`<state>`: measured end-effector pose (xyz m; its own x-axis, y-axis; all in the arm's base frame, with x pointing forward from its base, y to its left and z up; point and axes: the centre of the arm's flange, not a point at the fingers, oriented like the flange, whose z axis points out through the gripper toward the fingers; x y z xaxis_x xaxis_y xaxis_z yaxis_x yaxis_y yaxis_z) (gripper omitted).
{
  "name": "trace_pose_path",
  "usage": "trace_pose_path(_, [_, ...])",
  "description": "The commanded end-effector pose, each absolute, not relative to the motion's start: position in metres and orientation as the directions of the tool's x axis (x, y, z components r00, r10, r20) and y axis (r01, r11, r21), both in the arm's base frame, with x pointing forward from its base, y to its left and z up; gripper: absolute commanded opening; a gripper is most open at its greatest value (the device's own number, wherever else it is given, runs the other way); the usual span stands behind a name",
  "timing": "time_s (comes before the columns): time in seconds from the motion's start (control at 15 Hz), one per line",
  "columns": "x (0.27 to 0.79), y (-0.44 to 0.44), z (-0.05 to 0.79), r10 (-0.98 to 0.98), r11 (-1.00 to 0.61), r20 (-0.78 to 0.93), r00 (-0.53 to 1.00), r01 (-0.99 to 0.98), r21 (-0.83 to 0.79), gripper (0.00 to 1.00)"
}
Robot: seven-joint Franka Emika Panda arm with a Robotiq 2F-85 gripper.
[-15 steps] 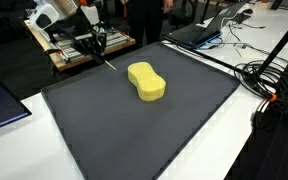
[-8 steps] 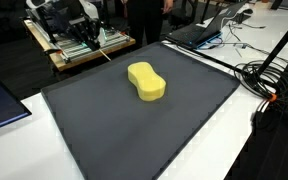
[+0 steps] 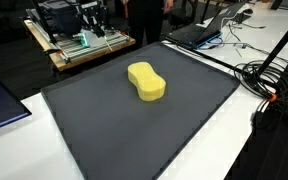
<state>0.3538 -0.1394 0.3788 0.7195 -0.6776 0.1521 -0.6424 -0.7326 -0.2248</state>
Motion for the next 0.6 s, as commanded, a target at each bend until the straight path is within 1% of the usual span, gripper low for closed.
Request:
trace_pose_path(0.0, [0.33,-0.083,0.398,-0.602,-0.798,0.255,0.756,-0.577,-0.175,0.04])
trace_pose_path(0.27, [0.344,-0.032,0.422,-0.482,-0.873,0.348,0.804,-0.476,-0.11,0.04])
trace_pose_path(0.53, [0.347,0.026,0.427,-0.332,-0.935,0.397,0.856,-0.353,-0.023,0.04])
